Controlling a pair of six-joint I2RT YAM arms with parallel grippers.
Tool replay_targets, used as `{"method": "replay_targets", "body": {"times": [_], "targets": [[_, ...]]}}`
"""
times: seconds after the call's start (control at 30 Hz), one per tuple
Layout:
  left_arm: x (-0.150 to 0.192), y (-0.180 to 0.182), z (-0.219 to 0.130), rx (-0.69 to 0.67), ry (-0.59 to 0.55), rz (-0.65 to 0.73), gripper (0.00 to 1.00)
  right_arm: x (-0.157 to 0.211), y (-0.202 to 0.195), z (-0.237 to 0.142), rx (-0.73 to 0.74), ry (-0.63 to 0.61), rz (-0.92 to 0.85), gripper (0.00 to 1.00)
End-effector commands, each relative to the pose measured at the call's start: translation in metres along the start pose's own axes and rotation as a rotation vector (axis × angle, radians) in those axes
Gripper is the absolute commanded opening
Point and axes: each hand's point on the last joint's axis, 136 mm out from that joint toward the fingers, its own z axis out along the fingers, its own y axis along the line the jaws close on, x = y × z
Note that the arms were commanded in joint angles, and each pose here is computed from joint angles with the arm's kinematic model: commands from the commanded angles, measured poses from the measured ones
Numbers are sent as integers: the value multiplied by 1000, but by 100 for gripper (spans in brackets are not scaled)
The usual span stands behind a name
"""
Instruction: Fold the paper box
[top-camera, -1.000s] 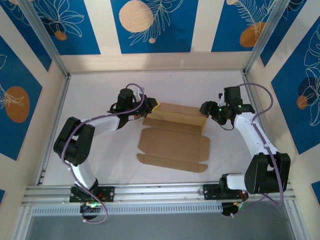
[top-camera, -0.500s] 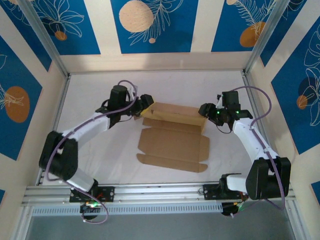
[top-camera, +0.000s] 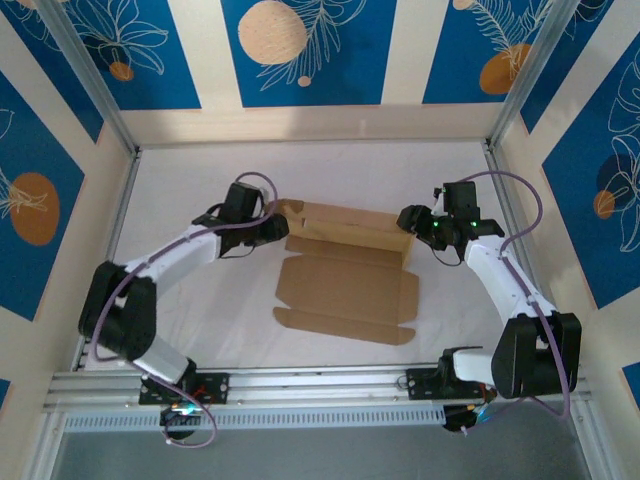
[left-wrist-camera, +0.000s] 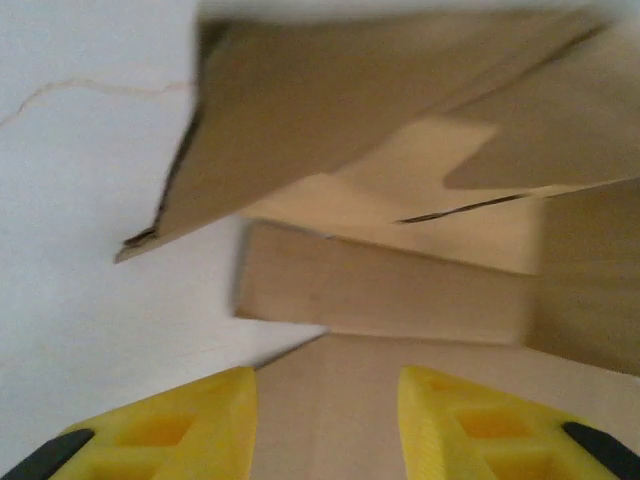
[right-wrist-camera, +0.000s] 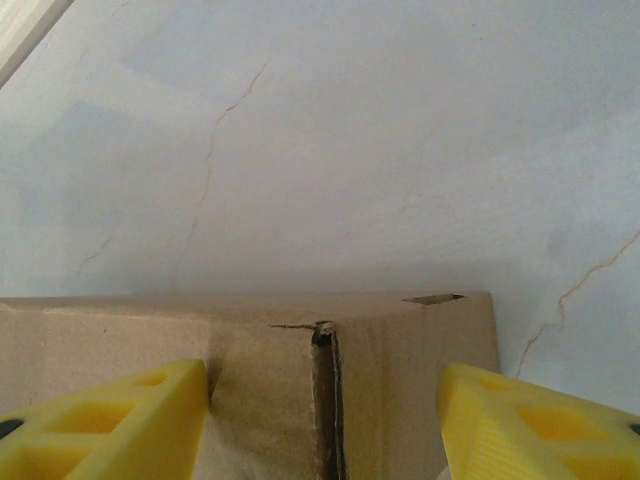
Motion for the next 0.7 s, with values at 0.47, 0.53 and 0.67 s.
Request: {"method": "replay_targets", "body": {"times": [0.47,0.53,0.67], "targets": [[-5,10,70,-119,-43,125,58,29,-15,13,74,114,-16,62],[-1,9,74,-118,-29,111,57,30,-14,12,74,118,-19,63],[12,11,84,-107,1,71,57,28,-14,9,81,111,-21,63]]}}
